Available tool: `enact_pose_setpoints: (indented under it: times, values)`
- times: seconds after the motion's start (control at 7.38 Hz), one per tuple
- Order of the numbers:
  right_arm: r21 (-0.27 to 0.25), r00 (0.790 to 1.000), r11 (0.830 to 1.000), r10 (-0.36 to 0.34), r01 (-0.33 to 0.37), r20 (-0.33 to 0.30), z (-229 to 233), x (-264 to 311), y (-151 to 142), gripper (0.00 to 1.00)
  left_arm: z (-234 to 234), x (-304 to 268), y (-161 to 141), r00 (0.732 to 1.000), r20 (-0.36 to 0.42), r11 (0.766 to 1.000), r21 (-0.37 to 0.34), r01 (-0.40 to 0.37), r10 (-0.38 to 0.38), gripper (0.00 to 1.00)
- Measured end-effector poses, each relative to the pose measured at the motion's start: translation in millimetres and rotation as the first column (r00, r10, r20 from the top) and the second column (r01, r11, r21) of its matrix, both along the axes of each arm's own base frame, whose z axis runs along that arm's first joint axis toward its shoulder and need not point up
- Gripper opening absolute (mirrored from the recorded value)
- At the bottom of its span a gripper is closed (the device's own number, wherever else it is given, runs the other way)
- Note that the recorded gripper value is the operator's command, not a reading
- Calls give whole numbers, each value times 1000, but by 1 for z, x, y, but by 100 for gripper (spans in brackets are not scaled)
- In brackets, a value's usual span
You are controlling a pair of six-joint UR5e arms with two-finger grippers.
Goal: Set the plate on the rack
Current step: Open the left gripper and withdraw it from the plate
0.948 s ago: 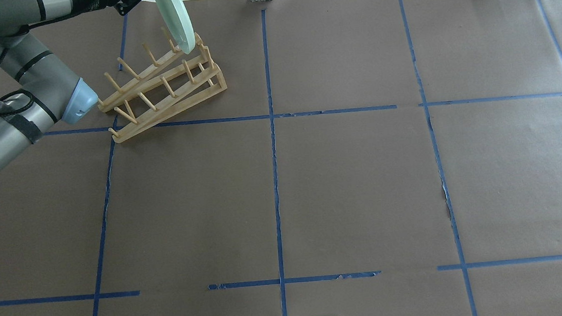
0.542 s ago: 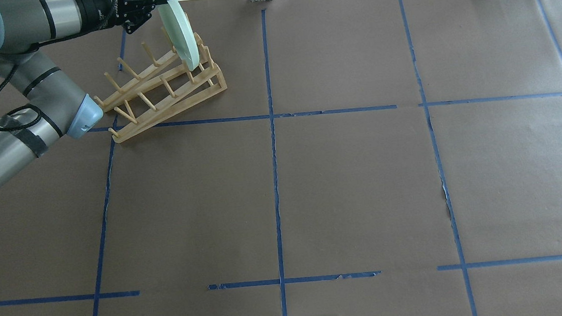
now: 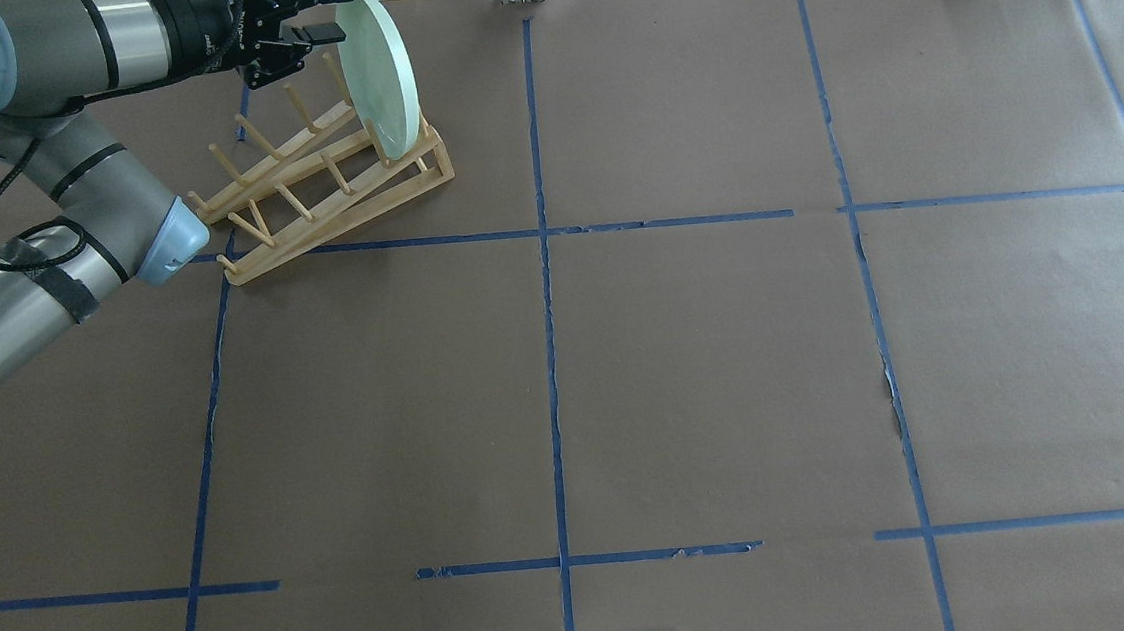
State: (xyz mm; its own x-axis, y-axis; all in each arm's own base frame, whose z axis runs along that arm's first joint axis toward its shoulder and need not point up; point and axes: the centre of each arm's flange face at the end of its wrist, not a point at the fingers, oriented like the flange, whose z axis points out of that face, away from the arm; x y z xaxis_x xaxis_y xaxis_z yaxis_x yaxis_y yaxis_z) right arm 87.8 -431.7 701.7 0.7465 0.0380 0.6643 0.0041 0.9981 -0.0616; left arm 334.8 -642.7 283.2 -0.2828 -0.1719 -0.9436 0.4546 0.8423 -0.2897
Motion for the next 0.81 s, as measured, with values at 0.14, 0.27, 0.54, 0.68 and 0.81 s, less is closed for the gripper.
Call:
enact_pose_setpoints:
  times: [0.14, 0.27, 0.54, 0.68, 0.81]
  values:
    - [0, 1000, 1000, 0, 0, 0, 0, 0, 0, 100, -1, -2, 1, 996, 79, 999, 3, -52, 51, 100]
    - [0, 1000, 1000, 0, 0, 0, 0, 0, 0, 100, 3, -16, 4, 978, 177, 993, 7, -118, 115, 100]
    - [0, 1000, 1000, -1, 1, 0, 0, 0, 0, 100, 30, -78, 3, 900, 396, 976, 32, -213, 183, 100]
    - [0, 1000, 1000, -1, 1, 0, 0, 0, 0, 100, 52, -109, 2, 828, 528, 965, 55, -256, 190, 100]
    - [0, 1000, 1000, 0, 0, 0, 0, 0, 0, 100, 83, -141, 1, 719, 666, 944, 68, -324, 199, 100]
